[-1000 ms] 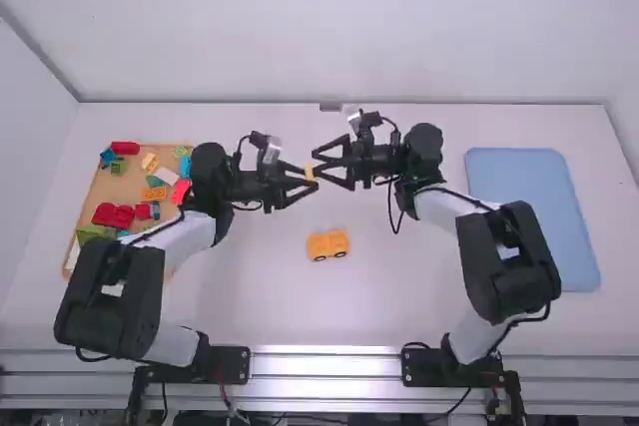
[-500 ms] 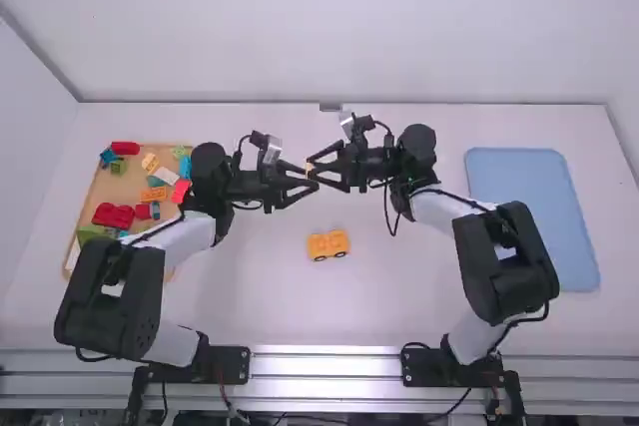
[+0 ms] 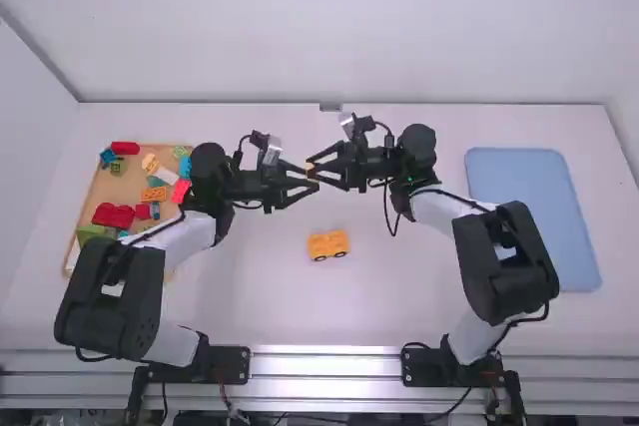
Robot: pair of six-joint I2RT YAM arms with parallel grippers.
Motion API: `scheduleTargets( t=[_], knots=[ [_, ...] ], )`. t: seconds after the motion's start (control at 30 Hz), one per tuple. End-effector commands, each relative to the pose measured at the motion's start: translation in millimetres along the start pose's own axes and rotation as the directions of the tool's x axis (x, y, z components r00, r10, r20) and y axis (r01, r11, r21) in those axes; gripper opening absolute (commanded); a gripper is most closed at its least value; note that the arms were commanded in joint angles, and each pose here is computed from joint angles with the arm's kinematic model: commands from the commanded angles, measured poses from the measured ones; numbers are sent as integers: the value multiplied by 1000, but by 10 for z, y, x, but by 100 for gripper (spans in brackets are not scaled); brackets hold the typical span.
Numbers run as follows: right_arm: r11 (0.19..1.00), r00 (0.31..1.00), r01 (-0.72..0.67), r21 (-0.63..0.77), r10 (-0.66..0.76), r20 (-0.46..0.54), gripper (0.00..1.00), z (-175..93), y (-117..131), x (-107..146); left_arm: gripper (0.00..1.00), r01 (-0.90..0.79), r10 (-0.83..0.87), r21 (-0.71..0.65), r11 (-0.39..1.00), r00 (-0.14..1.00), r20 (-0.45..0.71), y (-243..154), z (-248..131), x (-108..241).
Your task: Assemble lego blocks to make yellow taxi
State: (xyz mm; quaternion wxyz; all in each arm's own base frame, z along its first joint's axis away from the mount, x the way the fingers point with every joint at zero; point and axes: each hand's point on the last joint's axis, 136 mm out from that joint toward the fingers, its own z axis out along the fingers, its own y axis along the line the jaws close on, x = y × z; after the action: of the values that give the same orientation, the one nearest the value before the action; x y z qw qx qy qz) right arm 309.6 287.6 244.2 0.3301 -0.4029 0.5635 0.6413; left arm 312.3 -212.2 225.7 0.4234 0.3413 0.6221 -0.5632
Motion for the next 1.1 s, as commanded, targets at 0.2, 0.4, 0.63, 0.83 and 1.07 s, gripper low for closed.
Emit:
scheduleTargets(
  t=[0.2,0.4,0.63,0.83,1.07],
  knots=[
    [999,1000,23,-32,-23,-19,38,23,49,-38,2,-17,17,-11,1000,1000,11,19,23,-86],
    [999,999,23,-42,-24,-23,46,59,72,-25,2,-22,23,-12,1000,1000,14,20,19,-95],
    [999,999,24,-43,-25,-22,31,73,76,-25,2,-22,23,-13,1000,1000,14,16,34,-93],
    [999,1000,24,-34,-24,-18,16,40,55,-37,2,-22,23,-14,1000,1000,14,17,34,-94],
    [999,999,48,-4,-48,8,16,-10,8,-102,44,4,-2,-68,998,1000,29,125,7,-103]
  ],
)
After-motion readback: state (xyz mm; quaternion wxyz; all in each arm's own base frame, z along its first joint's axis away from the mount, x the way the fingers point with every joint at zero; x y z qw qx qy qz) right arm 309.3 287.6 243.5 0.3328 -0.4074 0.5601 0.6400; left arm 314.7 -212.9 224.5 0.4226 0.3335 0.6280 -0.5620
